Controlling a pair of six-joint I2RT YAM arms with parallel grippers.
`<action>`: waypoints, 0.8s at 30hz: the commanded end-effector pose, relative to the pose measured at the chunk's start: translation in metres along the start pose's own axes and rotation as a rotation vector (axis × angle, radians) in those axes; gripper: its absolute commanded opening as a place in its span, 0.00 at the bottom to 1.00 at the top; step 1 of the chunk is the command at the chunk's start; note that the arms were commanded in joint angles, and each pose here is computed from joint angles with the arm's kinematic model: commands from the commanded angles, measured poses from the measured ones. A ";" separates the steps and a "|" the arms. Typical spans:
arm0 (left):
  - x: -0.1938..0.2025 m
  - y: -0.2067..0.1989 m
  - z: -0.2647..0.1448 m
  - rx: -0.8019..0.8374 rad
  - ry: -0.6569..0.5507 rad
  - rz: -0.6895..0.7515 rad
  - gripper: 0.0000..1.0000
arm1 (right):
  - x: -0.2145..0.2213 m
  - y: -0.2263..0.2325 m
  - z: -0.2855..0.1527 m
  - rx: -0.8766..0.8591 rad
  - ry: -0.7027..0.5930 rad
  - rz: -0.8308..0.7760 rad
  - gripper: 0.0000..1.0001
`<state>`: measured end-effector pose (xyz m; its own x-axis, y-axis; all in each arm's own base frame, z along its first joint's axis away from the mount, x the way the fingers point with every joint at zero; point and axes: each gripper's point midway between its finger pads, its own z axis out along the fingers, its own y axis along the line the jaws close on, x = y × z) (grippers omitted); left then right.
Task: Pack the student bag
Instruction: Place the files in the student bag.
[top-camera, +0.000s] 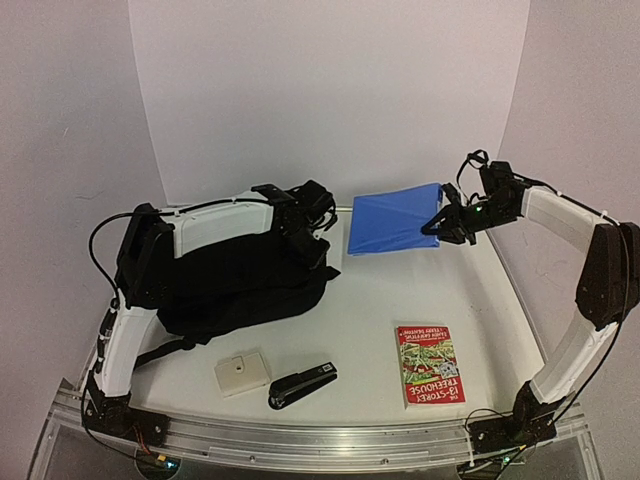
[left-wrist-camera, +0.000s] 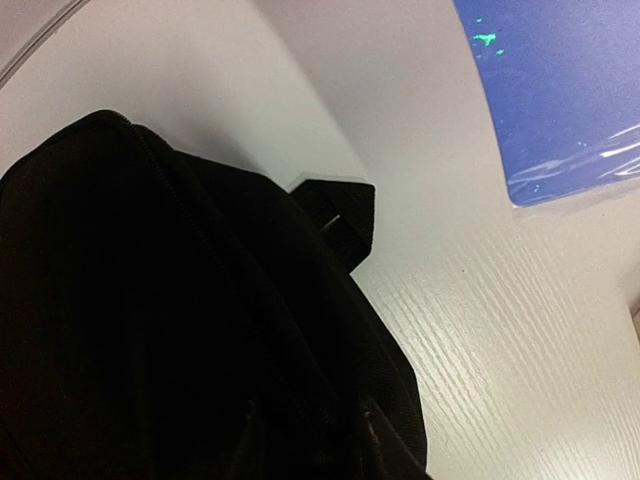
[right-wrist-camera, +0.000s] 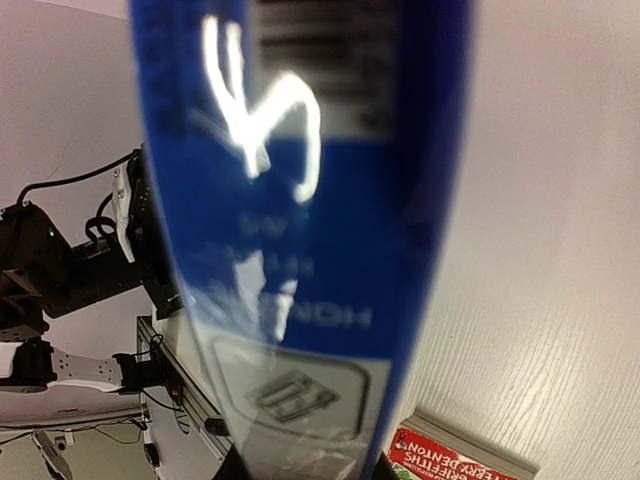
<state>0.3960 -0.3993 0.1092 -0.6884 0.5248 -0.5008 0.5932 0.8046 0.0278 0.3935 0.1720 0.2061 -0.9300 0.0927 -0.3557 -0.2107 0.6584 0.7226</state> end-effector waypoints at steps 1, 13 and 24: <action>-0.014 0.012 -0.023 -0.050 -0.038 -0.015 0.16 | -0.011 0.026 -0.014 -0.072 -0.055 -0.055 0.00; -0.049 0.028 -0.124 -0.047 -0.321 -0.103 0.00 | -0.016 0.045 -0.006 -0.254 -0.065 0.014 0.00; -0.050 0.039 -0.172 -0.052 -0.449 -0.152 0.00 | 0.008 0.082 0.043 -0.378 0.052 0.037 0.00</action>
<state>0.3831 -0.3466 0.2406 -0.5890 0.3342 -0.7358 0.4789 0.8778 0.0153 0.3864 0.2280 0.2261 -0.9523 0.1170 -0.2817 -0.2105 0.4165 0.8844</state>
